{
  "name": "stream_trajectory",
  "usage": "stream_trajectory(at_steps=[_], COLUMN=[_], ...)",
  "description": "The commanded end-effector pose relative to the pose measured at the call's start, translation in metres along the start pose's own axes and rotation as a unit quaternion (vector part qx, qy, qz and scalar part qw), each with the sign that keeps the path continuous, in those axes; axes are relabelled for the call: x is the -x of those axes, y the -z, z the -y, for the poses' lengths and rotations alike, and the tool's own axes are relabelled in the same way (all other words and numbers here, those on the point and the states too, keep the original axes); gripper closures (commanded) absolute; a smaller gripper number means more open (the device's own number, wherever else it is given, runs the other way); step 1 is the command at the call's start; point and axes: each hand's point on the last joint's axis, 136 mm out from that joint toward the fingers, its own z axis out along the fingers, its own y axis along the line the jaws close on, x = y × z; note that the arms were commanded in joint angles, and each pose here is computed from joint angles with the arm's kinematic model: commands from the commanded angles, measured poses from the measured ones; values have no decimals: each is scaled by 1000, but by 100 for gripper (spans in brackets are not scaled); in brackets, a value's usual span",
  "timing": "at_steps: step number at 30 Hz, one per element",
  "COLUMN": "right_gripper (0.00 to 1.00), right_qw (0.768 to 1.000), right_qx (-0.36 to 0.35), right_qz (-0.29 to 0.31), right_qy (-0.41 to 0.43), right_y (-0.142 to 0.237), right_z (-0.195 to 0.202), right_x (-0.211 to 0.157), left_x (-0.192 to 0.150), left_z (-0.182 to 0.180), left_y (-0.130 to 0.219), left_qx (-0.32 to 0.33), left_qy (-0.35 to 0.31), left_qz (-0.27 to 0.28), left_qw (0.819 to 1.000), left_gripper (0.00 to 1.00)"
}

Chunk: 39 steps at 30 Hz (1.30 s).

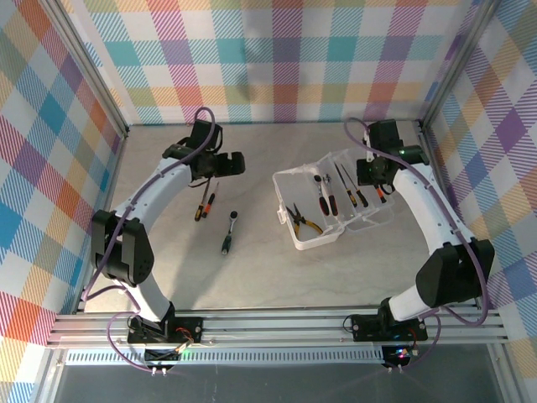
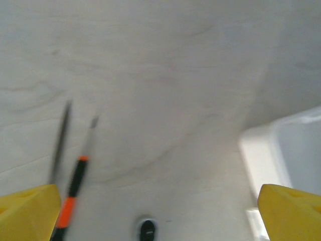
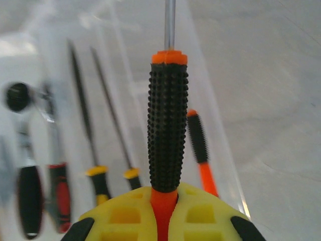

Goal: Pack the tool kit

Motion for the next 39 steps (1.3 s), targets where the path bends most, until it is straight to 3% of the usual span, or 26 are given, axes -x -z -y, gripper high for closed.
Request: stream_trajectory(at_steps=[1, 15, 25, 34, 36, 39], right_gripper=[100, 100, 66, 56, 48, 22], right_qw=[996, 986, 985, 989, 991, 993], right_qx=[-61, -82, -83, -81, -80, -77], right_qz=[-54, -129, -139, -108, -93, -69], right_qy=[34, 64, 66, 55, 52, 62], right_y=[-12, -47, -48, -28, -19, -4], right_z=[20, 21, 21, 22, 21, 12], right_x=[-21, -40, -43, -31, -24, -11], left_x=[-21, -33, -35, -36, -40, -50], left_z=[-28, -27, -22, -30, -33, -36], left_y=[-4, -23, -25, -22, -22, -25], left_qx=[60, 45, 29, 45, 49, 53], left_qy=[-27, -23, -21, -24, -25, -28], left_qz=[-35, -58, -61, -65, -71, -86], left_qw=[997, 997, 997, 997, 996, 994], left_gripper=[0, 0, 0, 0, 0, 0])
